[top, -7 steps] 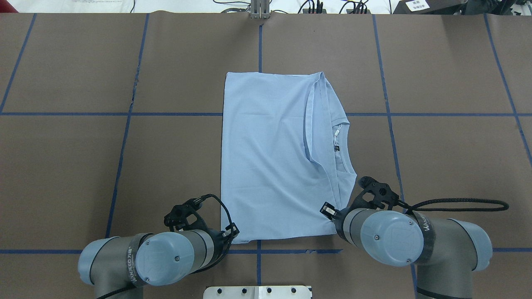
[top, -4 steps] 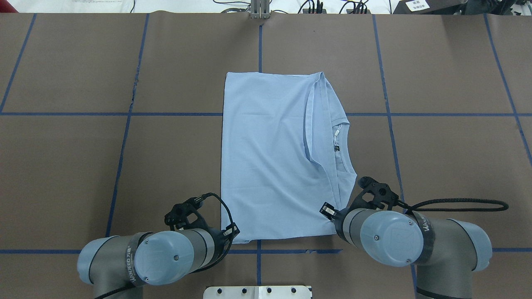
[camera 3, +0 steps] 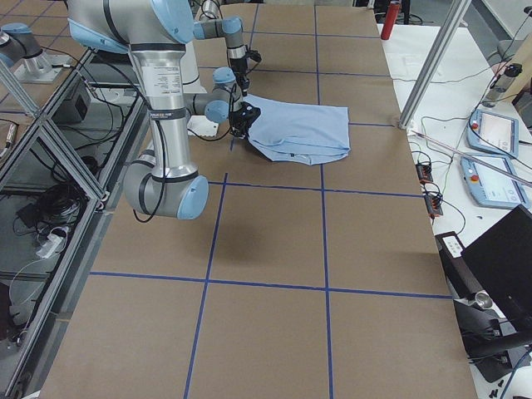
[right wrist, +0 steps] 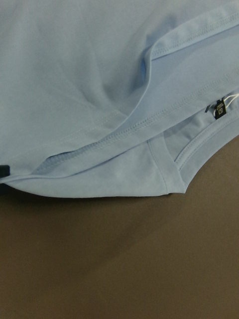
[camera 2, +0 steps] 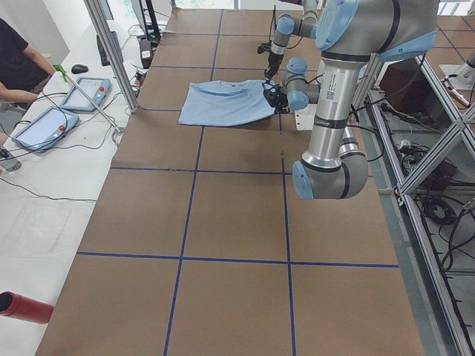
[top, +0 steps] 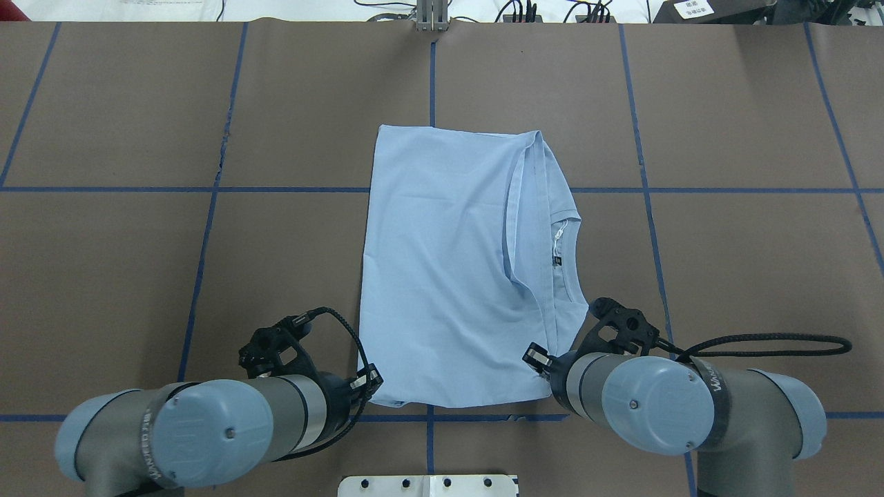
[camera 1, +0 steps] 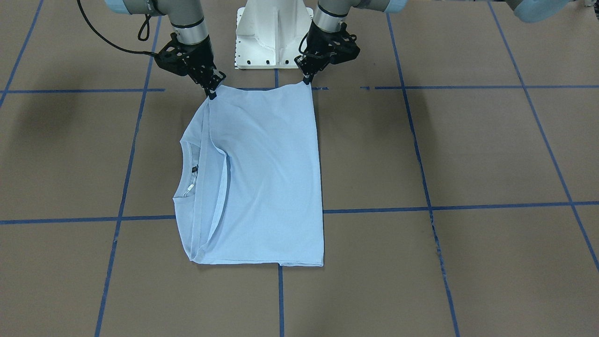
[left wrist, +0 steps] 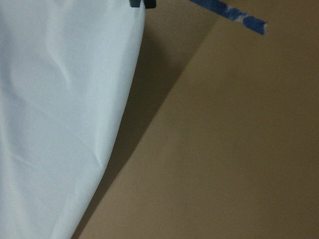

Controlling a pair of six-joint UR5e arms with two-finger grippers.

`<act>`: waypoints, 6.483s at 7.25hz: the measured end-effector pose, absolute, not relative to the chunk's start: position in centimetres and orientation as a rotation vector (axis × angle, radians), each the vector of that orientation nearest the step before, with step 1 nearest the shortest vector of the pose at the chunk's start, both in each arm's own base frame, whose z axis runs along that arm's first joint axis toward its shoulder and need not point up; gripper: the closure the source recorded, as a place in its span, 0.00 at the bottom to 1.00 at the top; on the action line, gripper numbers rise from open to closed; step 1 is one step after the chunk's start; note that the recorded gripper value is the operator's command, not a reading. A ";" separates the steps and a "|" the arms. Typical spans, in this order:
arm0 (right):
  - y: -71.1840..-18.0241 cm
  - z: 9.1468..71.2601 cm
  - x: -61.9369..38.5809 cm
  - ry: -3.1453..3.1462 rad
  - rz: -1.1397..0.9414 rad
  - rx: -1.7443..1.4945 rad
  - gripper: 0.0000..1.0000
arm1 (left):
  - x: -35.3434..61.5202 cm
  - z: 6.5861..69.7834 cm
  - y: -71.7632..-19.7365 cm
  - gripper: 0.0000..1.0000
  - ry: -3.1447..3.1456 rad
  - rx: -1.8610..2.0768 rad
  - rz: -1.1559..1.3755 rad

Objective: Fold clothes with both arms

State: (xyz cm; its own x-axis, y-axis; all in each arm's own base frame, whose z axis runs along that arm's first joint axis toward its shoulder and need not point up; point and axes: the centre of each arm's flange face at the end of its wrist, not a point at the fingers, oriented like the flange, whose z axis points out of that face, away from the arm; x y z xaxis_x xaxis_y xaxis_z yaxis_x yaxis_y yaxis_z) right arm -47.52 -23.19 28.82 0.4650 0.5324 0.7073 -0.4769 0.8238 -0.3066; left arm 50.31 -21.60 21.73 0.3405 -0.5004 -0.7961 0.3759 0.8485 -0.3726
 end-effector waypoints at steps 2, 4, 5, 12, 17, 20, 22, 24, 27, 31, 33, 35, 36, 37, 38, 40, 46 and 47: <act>-21.4 26.6 -44.9 -0.914 0.581 -0.128 1.00 | 46.6 18.7 -20.3 1.00 1.143 -0.173 -0.589; -21.5 25.1 -41.9 -0.944 0.584 -0.147 1.00 | 44.8 16.4 -20.8 1.00 1.170 -0.178 -0.612; -22.8 24.7 -40.9 -0.957 0.610 -0.139 1.00 | 43.9 15.8 -23.3 1.00 1.183 -0.122 -0.622; -39.9 24.3 -41.8 -0.921 0.746 -0.153 1.00 | 45.2 16.3 -39.2 1.00 1.082 0.173 -0.654; -52.8 27.3 -45.9 -0.822 0.606 -0.096 0.01 | 52.1 22.7 -51.5 0.01 1.022 0.301 -0.636; -65.8 29.2 -41.2 -0.853 0.410 -0.034 0.00 | 49.2 25.3 -59.9 0.00 1.016 0.441 -0.601; -67.0 29.3 -39.2 -0.873 0.367 -0.022 0.08 | 46.4 24.3 -58.7 0.00 1.063 0.430 -0.566; -64.2 29.6 -37.3 -0.901 0.365 -0.005 1.00 | 41.9 24.2 -56.2 0.00 1.082 0.428 -0.444; -55.7 27.8 -44.3 -0.907 0.376 0.006 1.00 | 35.6 25.7 -54.1 0.00 1.068 0.463 -0.286; -53.4 27.7 -52.3 -0.848 0.345 0.020 1.00 | 32.7 28.2 -54.1 0.00 1.032 0.473 -0.224; -55.3 29.3 -53.4 -0.799 0.338 0.042 1.00 | 32.5 28.4 -54.4 0.00 1.026 0.473 -0.229; -61.1 31.2 -51.6 -0.753 0.313 0.078 1.00 | 32.6 28.3 -54.6 0.00 1.026 0.473 -0.233; -64.9 31.5 -49.2 -0.745 0.289 0.084 1.00 | 32.6 28.3 -54.6 0.00 1.027 0.473 -0.235; -67.8 32.3 -46.5 -0.736 0.269 0.086 1.00 | 32.6 28.2 -54.6 0.00 1.029 0.472 -0.238; -69.7 33.6 -43.8 -0.730 0.250 0.084 1.00 | 32.6 28.2 -54.6 0.00 1.028 0.473 -0.237; -70.7 37.4 -36.2 -0.755 0.214 0.075 1.00 | 30.6 29.2 -55.7 0.00 0.998 0.501 -0.192; -63.9 52.5 -7.3 -0.817 0.117 0.068 0.01 | 6.0 49.3 -59.5 0.00 0.810 0.492 0.171; -62.0 54.9 -3.7 -0.792 0.085 0.063 0.00 | 1.7 53.0 -59.6 0.00 0.819 0.468 0.177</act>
